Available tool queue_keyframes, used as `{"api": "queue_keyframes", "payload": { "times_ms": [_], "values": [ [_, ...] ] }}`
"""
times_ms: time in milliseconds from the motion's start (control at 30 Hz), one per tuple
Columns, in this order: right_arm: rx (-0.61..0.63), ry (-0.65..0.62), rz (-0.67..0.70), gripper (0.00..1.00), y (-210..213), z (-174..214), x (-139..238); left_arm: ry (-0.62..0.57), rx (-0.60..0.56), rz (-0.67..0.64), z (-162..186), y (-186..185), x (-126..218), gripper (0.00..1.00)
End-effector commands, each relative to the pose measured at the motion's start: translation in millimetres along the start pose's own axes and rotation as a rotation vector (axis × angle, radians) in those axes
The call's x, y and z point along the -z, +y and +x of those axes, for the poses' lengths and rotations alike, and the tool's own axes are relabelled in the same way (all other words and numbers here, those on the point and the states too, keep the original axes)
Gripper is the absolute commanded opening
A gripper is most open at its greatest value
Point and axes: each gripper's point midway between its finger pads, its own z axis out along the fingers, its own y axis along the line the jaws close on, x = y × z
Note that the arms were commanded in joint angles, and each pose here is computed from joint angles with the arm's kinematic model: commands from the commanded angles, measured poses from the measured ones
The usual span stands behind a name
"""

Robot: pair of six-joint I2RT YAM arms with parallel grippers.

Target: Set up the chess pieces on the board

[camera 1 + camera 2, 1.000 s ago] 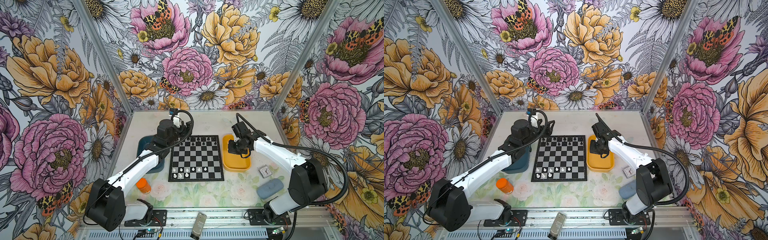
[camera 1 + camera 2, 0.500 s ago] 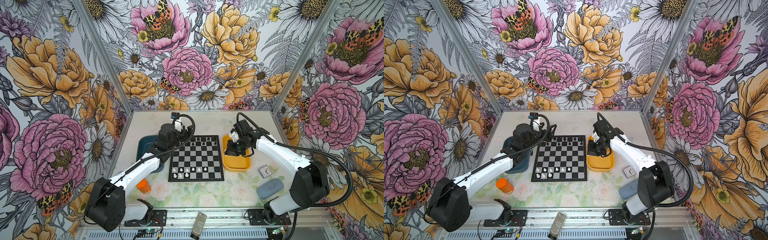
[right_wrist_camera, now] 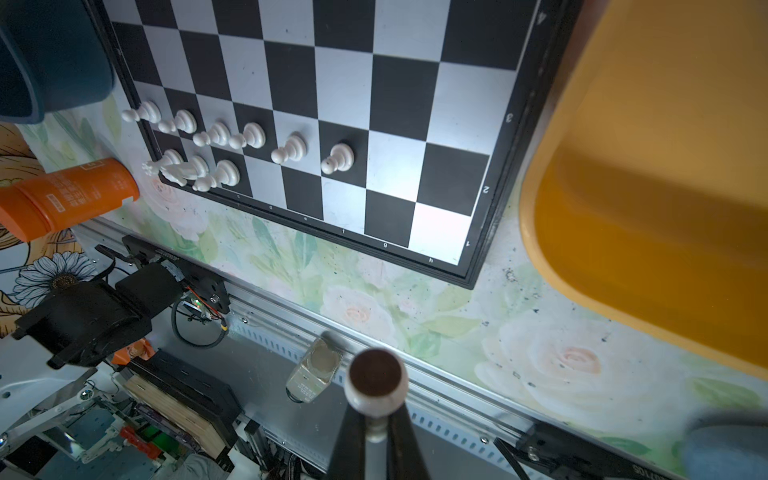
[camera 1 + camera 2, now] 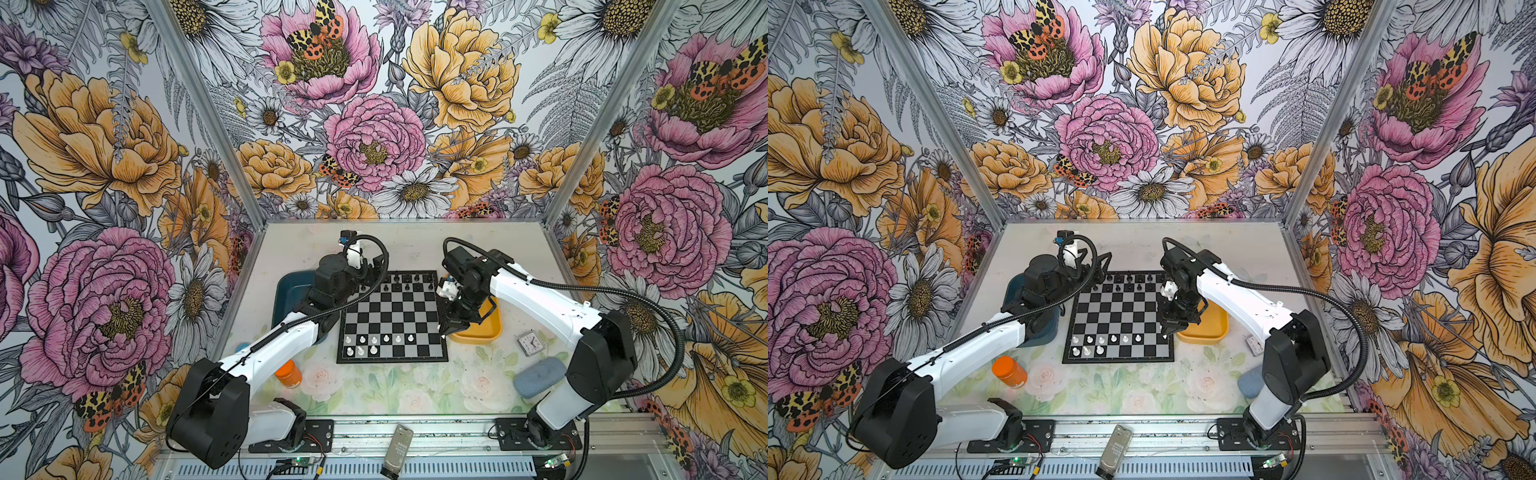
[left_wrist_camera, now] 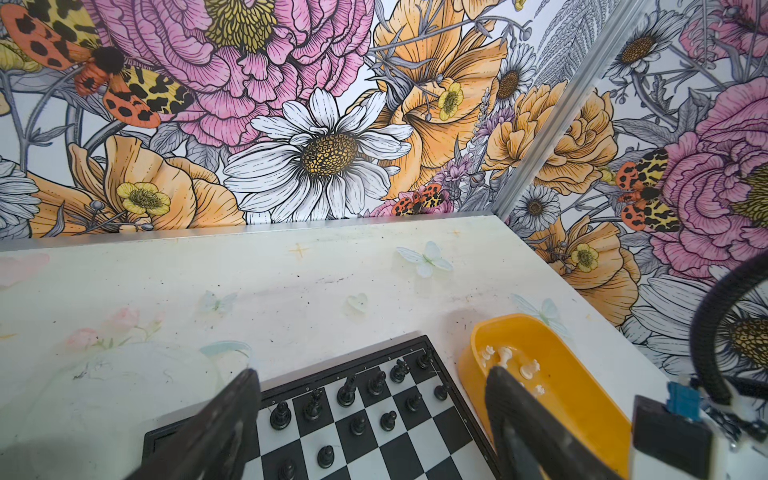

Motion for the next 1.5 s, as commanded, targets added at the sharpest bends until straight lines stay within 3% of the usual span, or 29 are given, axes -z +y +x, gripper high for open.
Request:
{"api": "queue_keyframes", "payload": {
  "times_ms": [0, 233, 500, 700, 900, 1133, 1467],
  "values": [
    [0.020, 0.068, 0.011, 0.00, 6, 8, -3, -0.053, 0.005, 0.032, -13, -7, 9, 0.86],
    [0.045, 0.148, 0.042, 0.00, 7, 6, -21, -0.070, 0.006, 0.014, -13, -1, 15, 0.86],
    [0.083, 0.126, 0.107, 0.00, 5, -15, -21, -0.075, 0.010, -0.002, -13, 6, 17, 0.86],
    [0.059, -0.036, 0.140, 0.00, -4, -35, 9, -0.078, 0.020, 0.020, -15, 3, 16, 0.86],
    [-0.060, -0.265, 0.160, 0.00, -41, -56, 32, -0.072, 0.027, 0.082, -16, -13, 12, 0.86],
    [-0.163, -0.347, 0.271, 0.00, -100, -69, 26, -0.062, 0.019, 0.129, -17, -30, 6, 0.86],
    [-0.215, -0.428, 0.309, 0.00, -140, -121, 20, -0.033, 0.008, 0.132, -15, -34, -6, 0.86]
  ]
}}
